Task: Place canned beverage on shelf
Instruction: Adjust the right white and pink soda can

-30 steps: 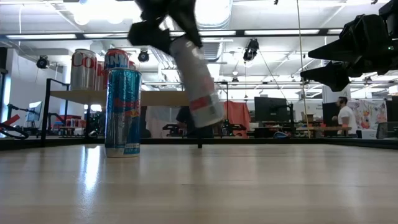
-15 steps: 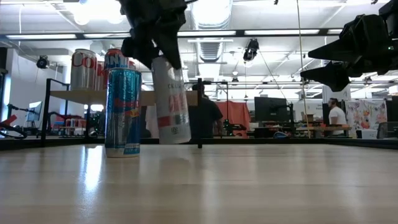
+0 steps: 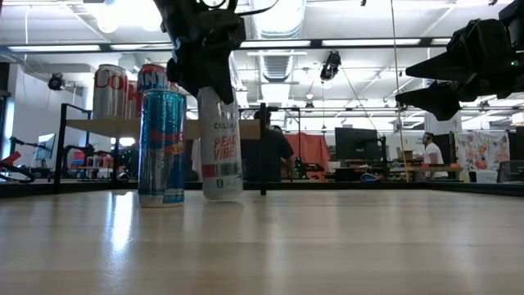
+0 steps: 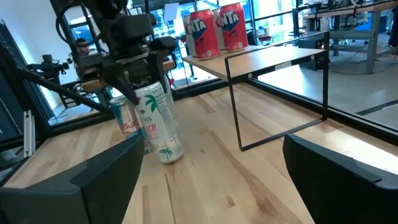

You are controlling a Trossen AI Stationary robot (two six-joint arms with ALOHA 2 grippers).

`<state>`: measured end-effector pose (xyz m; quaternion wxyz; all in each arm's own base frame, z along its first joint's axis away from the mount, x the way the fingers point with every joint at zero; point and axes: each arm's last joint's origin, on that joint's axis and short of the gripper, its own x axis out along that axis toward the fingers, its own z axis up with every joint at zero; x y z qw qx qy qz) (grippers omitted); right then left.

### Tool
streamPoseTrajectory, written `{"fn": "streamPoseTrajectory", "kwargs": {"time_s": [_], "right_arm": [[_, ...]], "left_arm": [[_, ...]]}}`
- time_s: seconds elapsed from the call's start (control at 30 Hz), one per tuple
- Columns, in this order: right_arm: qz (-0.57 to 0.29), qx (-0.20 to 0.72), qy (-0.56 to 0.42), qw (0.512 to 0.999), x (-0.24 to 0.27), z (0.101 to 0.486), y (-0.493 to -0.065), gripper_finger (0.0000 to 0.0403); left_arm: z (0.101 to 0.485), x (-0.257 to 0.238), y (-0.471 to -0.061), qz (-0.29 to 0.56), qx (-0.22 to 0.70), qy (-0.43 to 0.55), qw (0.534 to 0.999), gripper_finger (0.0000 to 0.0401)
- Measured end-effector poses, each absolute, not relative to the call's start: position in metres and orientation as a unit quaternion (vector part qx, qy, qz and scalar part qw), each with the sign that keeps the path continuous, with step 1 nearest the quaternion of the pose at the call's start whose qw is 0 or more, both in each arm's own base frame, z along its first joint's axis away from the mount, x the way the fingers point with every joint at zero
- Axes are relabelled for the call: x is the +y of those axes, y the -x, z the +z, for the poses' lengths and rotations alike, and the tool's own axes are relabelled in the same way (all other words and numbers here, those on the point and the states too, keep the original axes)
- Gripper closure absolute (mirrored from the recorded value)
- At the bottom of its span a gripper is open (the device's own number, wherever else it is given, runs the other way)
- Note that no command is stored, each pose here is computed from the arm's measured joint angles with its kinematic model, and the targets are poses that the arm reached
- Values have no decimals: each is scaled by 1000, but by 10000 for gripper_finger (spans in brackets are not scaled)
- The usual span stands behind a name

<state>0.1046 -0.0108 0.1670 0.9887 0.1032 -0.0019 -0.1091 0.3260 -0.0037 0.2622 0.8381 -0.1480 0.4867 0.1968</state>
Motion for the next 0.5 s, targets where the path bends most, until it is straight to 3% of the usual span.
{"fn": "streamPoseTrajectory", "kwargs": {"time_s": [0.5], "right_arm": [[-109,-2,-103,989,-11,167,-105,35]], "left_arm": [[257,8,-330,178,497,152,835,140]]}}
